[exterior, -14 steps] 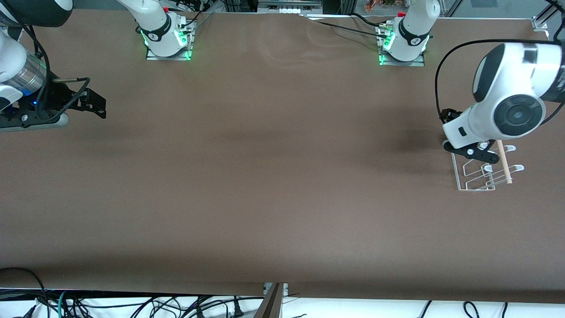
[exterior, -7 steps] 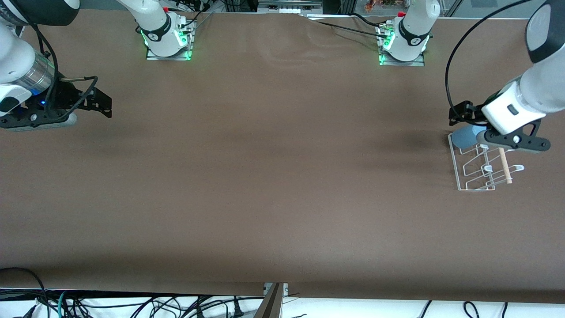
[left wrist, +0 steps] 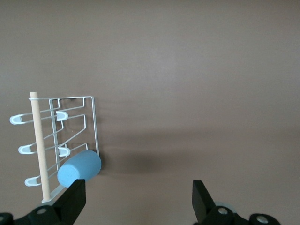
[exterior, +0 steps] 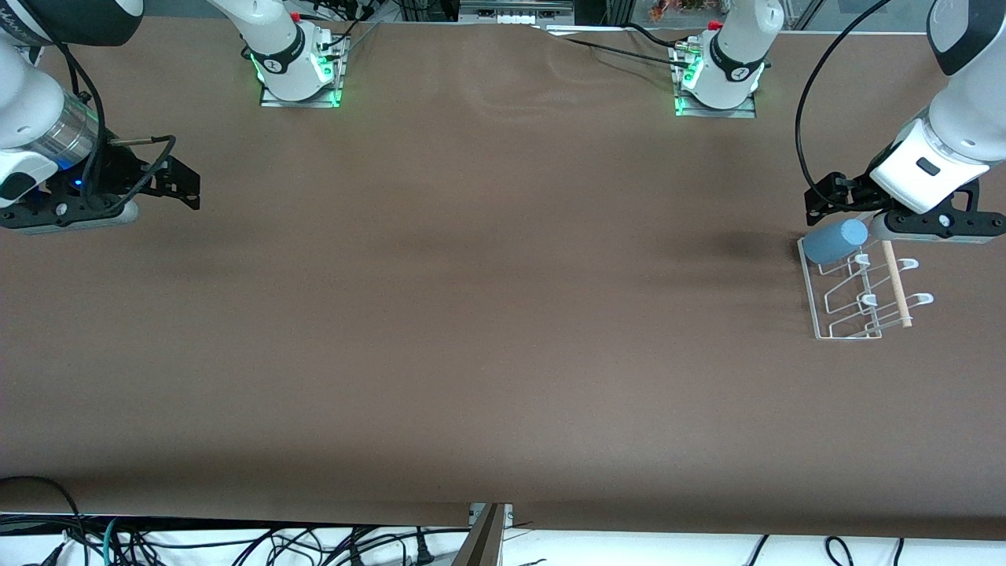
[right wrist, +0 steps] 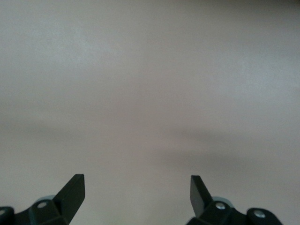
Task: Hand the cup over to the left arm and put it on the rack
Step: 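Open the left gripper and raise it away from the cup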
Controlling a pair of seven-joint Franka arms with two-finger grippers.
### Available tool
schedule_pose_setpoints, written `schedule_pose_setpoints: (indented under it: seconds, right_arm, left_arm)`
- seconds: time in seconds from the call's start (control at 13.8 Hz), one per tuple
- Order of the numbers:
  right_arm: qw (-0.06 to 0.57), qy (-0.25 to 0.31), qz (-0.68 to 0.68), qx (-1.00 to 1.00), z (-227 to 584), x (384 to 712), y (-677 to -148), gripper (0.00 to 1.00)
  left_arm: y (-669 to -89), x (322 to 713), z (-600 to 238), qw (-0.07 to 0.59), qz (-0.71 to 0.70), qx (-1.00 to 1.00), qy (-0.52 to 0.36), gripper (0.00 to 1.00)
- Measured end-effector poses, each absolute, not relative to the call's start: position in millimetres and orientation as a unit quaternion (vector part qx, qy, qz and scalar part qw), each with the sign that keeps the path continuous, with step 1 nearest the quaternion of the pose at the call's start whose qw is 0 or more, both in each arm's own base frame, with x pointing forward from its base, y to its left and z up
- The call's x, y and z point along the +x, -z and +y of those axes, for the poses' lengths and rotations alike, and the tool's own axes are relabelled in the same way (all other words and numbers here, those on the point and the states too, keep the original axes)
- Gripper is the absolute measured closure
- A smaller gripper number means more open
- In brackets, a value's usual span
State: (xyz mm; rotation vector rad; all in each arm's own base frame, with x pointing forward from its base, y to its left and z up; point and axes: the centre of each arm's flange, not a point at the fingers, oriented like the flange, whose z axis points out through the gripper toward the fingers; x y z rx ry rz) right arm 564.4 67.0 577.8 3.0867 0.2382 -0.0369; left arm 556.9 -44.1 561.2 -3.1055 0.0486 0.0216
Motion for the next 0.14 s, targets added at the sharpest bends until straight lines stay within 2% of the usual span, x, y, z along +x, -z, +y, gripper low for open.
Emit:
schedule_pose_setpoints:
  seconds: [0.14]
  right_arm:
    - [0.023,0.012,0.077,0.997,66.9,564.4,-577.8,0.0]
  left_arm:
    - [-561.5,553.5,-44.6,0.018,0.015,-1.0,-0.006,0.0]
